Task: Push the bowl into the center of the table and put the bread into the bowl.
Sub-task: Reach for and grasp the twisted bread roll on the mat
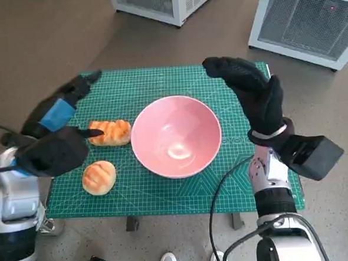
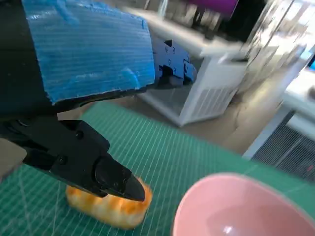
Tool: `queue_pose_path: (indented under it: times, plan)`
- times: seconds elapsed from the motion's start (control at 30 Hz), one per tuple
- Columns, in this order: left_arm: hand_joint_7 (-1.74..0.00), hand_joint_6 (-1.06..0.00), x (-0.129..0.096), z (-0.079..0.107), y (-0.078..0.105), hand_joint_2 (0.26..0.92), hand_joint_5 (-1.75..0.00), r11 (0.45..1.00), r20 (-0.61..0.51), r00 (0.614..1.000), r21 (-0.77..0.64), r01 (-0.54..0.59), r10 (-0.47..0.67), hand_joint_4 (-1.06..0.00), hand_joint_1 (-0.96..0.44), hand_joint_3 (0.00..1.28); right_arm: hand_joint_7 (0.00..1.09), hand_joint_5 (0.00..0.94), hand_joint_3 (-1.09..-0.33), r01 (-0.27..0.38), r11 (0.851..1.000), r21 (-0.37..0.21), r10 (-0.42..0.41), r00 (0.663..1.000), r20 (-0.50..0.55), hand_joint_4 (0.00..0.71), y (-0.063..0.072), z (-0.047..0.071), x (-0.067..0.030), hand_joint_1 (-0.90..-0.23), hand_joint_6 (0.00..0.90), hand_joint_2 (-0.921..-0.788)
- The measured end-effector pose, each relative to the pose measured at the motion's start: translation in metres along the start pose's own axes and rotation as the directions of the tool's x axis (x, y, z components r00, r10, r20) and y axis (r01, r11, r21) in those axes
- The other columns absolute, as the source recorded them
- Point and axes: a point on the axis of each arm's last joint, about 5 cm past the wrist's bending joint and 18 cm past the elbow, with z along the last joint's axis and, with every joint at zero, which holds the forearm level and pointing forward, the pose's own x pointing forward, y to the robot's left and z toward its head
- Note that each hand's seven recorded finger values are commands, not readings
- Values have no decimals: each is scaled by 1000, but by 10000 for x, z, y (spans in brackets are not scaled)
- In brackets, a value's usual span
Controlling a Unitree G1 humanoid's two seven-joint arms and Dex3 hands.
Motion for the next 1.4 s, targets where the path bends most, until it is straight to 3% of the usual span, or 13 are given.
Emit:
queue_pose_path:
  times: [0.43,0.8,1.17,1.4]
  plan:
    - [-31,-306,263,-130,-197,719,-1,991,-137,982,20,133,-129,-188,-107,5,595,0,-793,-1,1000,-1,1,1000,-1,180,-3,0,-2,-714,-1,-921]
    - [-25,-333,475,-236,-426,722,-2,971,-257,940,24,237,-223,-194,-73,5,592,0,-786,-1,1000,9,1,1000,-8,177,1,-7,-3,-712,-1,-921]
    - [-35,-389,569,-307,-528,760,-11,958,-357,906,83,275,-229,-227,-18,21,589,0,-772,2,1000,20,-2,1000,-13,176,-2,-7,-19,-713,-1,-921]
    - [-52,-473,595,-323,-578,798,-32,951,-391,897,134,278,-207,-323,30,36,589,0,-764,-1,1000,26,1,1000,-8,175,-2,-1,-12,-718,-1,-921]
